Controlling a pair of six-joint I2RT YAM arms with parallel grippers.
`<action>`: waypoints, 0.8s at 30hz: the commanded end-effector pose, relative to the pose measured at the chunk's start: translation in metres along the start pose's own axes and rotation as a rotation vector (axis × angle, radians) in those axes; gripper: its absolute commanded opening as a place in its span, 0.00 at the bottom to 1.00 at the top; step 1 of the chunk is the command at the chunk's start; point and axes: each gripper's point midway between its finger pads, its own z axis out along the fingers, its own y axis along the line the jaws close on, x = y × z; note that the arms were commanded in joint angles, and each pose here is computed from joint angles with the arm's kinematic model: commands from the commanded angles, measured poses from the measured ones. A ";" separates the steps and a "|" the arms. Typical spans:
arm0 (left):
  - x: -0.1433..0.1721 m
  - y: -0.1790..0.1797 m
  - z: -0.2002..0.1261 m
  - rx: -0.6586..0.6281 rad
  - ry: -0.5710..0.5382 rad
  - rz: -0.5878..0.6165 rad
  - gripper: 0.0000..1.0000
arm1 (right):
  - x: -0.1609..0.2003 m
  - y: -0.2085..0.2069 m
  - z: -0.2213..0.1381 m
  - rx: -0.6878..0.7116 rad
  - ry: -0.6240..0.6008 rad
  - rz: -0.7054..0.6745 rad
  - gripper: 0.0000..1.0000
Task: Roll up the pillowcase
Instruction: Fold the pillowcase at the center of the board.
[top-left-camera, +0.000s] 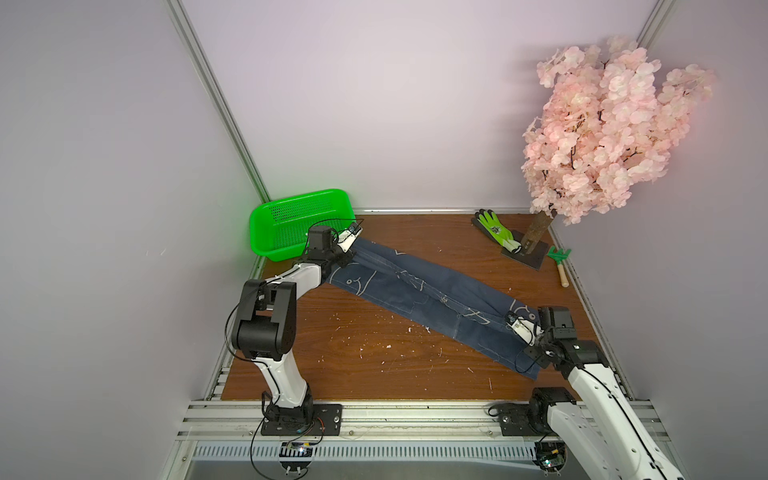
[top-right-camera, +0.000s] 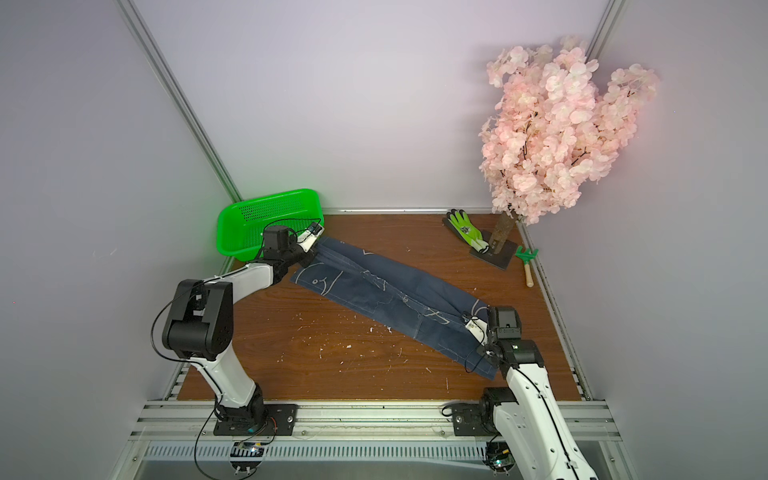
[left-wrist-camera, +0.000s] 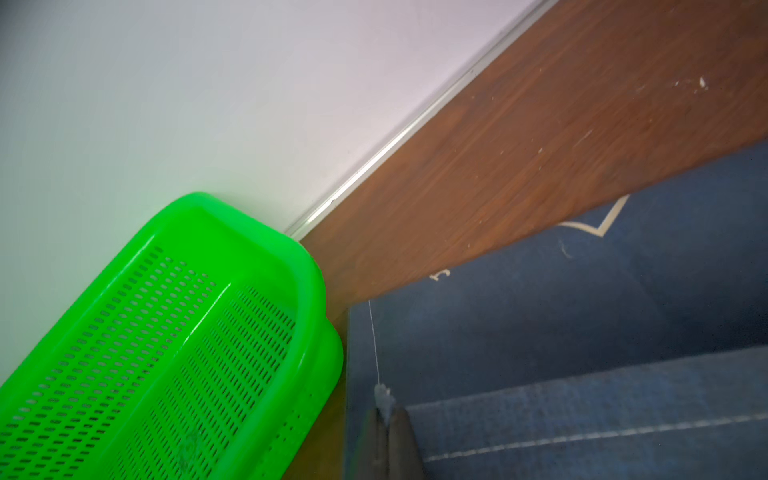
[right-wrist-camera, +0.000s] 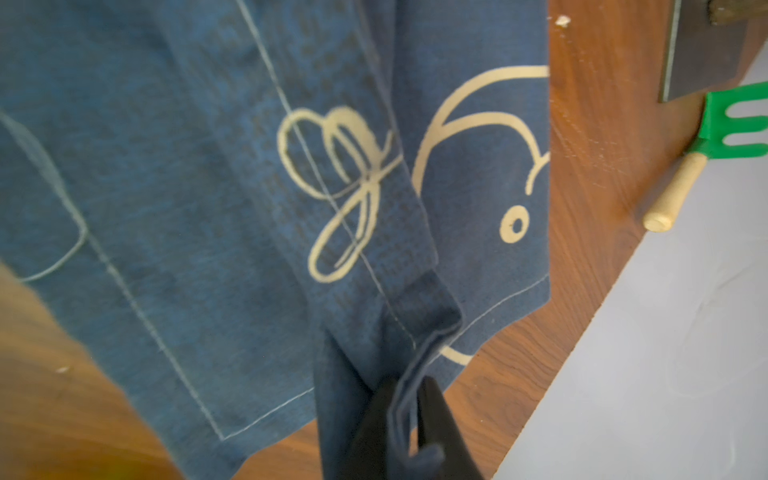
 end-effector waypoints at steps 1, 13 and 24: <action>0.013 0.007 -0.008 -0.038 0.051 0.046 0.00 | 0.006 0.014 -0.004 -0.062 0.030 -0.035 0.17; 0.031 0.006 -0.019 -0.080 0.121 0.077 0.00 | 0.009 0.020 -0.005 -0.060 0.067 -0.068 0.15; 0.040 0.002 -0.028 -0.089 0.150 0.086 0.00 | 0.021 0.002 -0.015 0.014 0.152 -0.071 0.15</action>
